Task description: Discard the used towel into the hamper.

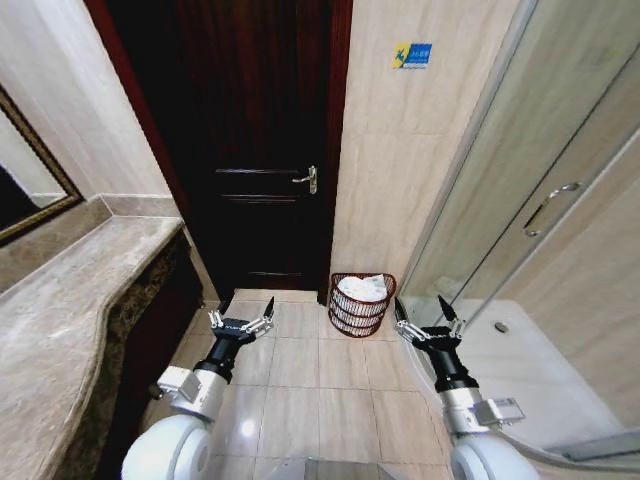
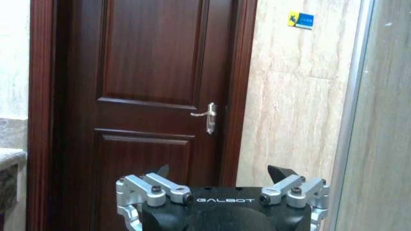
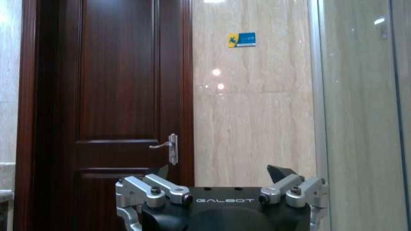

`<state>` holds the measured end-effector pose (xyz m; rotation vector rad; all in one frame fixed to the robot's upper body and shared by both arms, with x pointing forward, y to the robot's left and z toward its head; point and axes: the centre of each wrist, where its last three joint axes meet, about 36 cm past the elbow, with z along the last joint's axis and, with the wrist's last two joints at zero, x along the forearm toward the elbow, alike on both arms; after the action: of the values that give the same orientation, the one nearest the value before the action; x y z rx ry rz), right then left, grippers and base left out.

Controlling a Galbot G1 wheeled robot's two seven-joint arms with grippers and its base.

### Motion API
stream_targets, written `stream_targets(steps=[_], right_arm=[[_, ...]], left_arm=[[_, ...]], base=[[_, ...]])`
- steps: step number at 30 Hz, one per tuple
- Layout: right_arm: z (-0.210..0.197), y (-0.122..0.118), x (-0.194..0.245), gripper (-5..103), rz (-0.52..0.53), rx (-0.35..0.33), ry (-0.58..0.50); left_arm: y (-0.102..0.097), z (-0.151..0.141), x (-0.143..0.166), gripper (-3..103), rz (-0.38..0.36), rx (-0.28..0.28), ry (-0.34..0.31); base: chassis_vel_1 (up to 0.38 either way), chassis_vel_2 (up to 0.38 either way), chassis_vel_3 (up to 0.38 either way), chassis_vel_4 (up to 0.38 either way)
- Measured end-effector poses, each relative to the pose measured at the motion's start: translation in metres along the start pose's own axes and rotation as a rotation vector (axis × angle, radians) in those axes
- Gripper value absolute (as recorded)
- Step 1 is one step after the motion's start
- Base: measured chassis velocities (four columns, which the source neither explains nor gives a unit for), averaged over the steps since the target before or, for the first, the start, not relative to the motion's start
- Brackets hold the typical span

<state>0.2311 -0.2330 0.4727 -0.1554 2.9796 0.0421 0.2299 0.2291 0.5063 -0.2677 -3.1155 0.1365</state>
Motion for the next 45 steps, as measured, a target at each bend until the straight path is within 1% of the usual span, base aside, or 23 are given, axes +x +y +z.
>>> stream_targets(steps=[45], right_arm=[[0.0000,0.0000,0.0000,100,0.000,0.000,0.000]], left_arm=[[0.0000,0.0000,0.0000,100,0.000,0.000,0.000]], base=[[0.013,0.013,-0.013,-0.013]])
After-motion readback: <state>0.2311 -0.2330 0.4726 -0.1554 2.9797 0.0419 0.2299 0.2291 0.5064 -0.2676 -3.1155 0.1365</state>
